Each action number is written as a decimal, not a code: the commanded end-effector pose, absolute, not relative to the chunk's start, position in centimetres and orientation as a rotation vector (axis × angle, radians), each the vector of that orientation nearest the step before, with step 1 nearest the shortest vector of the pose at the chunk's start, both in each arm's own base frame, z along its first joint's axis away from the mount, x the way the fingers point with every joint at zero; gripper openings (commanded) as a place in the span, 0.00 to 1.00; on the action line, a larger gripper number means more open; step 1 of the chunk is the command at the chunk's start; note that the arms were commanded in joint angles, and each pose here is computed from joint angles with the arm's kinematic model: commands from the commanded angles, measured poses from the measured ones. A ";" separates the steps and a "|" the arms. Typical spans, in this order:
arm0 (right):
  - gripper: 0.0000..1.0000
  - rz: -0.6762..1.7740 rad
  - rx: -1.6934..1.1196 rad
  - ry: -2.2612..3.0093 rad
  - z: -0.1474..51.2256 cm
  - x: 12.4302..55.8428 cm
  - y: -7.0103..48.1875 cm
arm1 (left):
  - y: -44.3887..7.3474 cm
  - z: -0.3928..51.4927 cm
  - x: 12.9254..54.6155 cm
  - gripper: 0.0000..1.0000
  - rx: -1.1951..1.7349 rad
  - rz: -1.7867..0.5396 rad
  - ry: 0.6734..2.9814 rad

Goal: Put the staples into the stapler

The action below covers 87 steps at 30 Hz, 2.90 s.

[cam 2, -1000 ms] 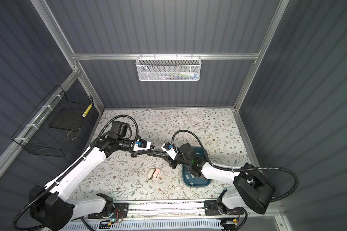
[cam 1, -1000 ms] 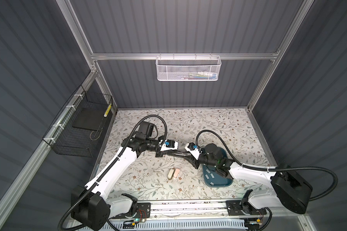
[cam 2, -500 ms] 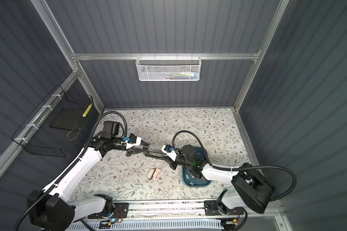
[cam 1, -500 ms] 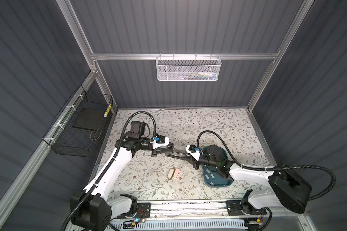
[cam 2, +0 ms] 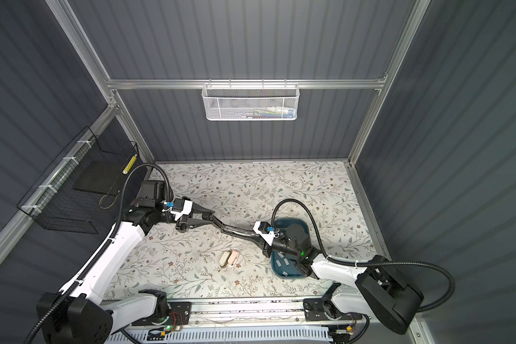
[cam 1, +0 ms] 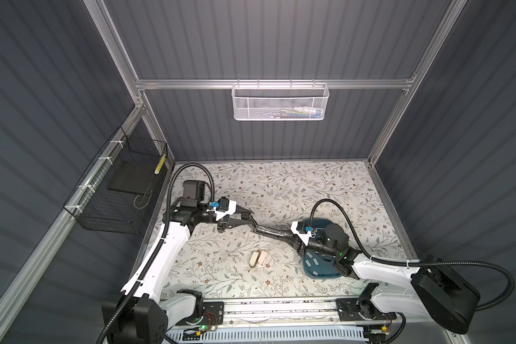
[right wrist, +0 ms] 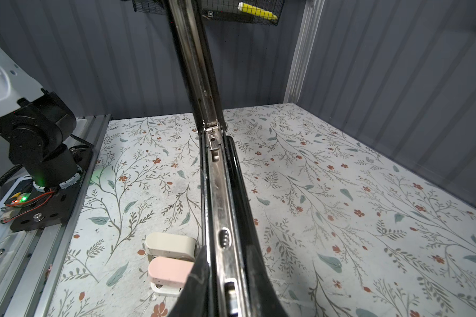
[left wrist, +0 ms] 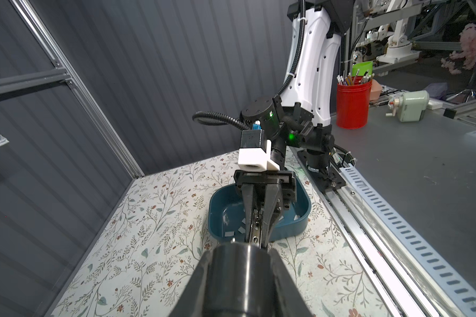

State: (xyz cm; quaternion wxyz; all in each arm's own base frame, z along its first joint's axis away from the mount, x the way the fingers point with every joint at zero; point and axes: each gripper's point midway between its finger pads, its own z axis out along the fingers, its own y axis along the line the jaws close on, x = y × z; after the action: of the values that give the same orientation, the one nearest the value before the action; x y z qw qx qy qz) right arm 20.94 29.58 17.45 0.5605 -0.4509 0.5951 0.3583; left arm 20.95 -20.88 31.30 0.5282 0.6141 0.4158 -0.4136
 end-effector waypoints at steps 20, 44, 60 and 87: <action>0.00 1.074 -0.962 1.192 23.8 15.4 26.9 | -18.1 28.0 30.4 0.25 1.453 -0.513 1.178; 0.00 0.846 -0.626 1.542 23.4 22.5 26.0 | -5.8 35.5 42.0 1.00 -0.049 -0.293 1.783; 0.00 0.454 -0.300 1.673 22.9 24.6 25.9 | -0.8 18.2 33.3 1.00 -0.737 -0.312 2.002; 0.00 0.179 -0.188 2.012 12.9 26.1 29.8 | -3.8 14.4 34.3 1.00 -0.619 -0.453 2.106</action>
State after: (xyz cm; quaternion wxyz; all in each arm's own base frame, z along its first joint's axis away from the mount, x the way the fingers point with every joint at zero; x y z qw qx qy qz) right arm 25.73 28.98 12.38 0.5169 -0.1042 0.8468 0.0696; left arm 33.96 -3.32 14.42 0.4355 -0.2650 0.8424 -0.1747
